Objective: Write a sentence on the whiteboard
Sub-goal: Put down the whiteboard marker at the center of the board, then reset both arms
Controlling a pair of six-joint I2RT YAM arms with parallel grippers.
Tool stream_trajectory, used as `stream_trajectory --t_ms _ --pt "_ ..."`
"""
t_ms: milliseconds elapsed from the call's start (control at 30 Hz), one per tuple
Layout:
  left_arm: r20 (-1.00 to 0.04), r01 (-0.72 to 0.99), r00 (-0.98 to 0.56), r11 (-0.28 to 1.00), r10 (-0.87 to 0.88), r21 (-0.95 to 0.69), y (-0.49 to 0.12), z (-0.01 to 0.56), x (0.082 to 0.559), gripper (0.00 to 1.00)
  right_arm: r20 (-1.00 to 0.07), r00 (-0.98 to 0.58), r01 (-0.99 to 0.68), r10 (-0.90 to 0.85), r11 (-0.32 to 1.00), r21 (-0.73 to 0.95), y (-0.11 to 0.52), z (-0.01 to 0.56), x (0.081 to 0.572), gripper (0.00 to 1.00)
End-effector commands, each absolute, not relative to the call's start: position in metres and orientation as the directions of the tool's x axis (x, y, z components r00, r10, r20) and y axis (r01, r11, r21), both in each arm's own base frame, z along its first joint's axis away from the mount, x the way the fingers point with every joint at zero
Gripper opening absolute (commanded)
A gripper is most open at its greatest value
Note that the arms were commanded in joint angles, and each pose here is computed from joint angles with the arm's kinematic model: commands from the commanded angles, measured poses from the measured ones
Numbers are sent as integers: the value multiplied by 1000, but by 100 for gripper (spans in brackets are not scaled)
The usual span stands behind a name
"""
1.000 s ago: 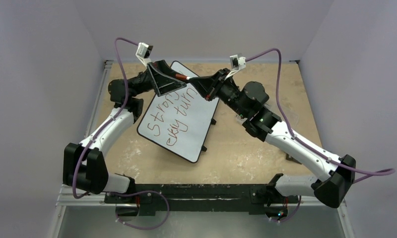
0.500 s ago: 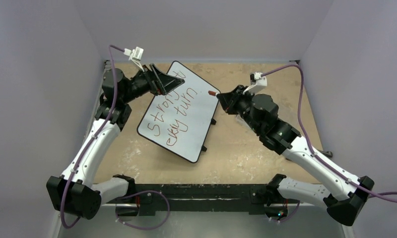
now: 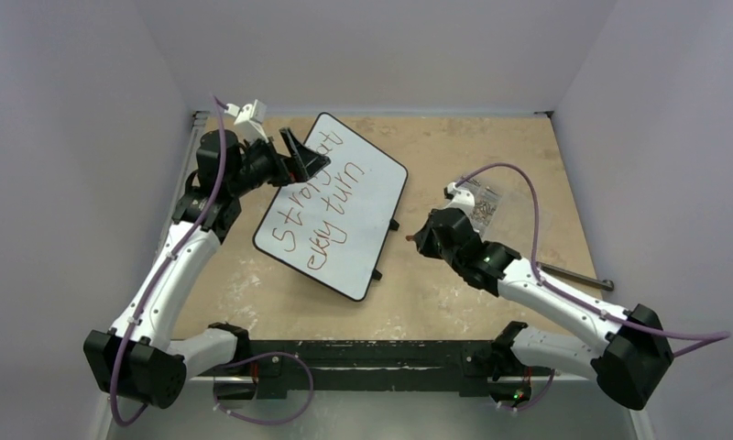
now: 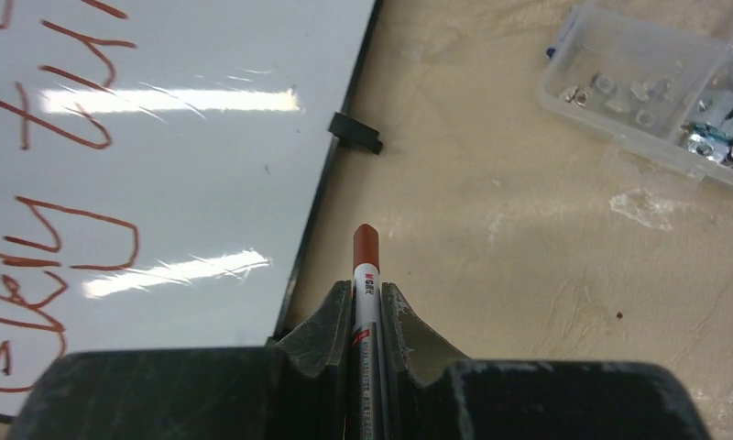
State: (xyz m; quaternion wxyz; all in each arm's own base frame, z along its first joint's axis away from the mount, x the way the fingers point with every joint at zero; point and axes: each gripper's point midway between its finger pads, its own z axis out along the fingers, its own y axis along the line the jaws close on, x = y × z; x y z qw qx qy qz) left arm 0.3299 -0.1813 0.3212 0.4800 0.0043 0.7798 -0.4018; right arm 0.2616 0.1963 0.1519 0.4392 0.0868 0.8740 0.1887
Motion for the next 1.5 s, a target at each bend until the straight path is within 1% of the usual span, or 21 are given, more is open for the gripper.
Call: stream_trajectory --t_ms 0,233,300,400,533,667,900,967,1067,1200,1333,1467 --pt "-818 418 -437 721 -374 -553 -168 350 329 100 -718 -585 39 376 898 438 196 132 271 0" --pt "-822 418 -432 725 -372 -548 -167 350 330 100 -695 -627 73 352 915 397 196 95 273 0" --pt "-822 419 -432 725 -371 -547 -167 350 329 100 -687 -638 78 348 917 392 196 87 272 5" --pt "-823 419 -432 726 -369 -546 -167 350 329 100 -681 -648 79 341 919 385 195 79 269 19" --pt "-823 421 -432 725 -369 -546 -167 350 329 100 -680 -647 82 344 919 386 191 78 266 41" --pt "-825 421 -429 726 -369 -544 -167 351 328 100 -678 -649 87 346 919 386 188 77 262 55" --pt "-830 421 -422 732 -365 -536 -165 352 328 100 -685 -638 109 352 922 372 177 82 257 91" --pt "-831 420 -423 734 -363 -534 -165 351 328 100 -691 -630 113 355 922 370 174 86 256 98" --pt "-835 421 -418 737 -359 -528 -164 353 328 100 -708 -613 90 352 921 379 173 98 256 99" --pt "-846 403 -400 761 -353 -508 -158 353 328 100 -777 -561 -103 284 908 406 190 135 260 99" --pt "-872 357 -357 814 -335 -459 -144 354 330 100 -860 -458 -231 226 903 361 194 185 266 99" --pt "-902 325 -303 856 -308 -402 -131 357 331 100 -915 -338 -290 219 901 323 190 235 272 99"
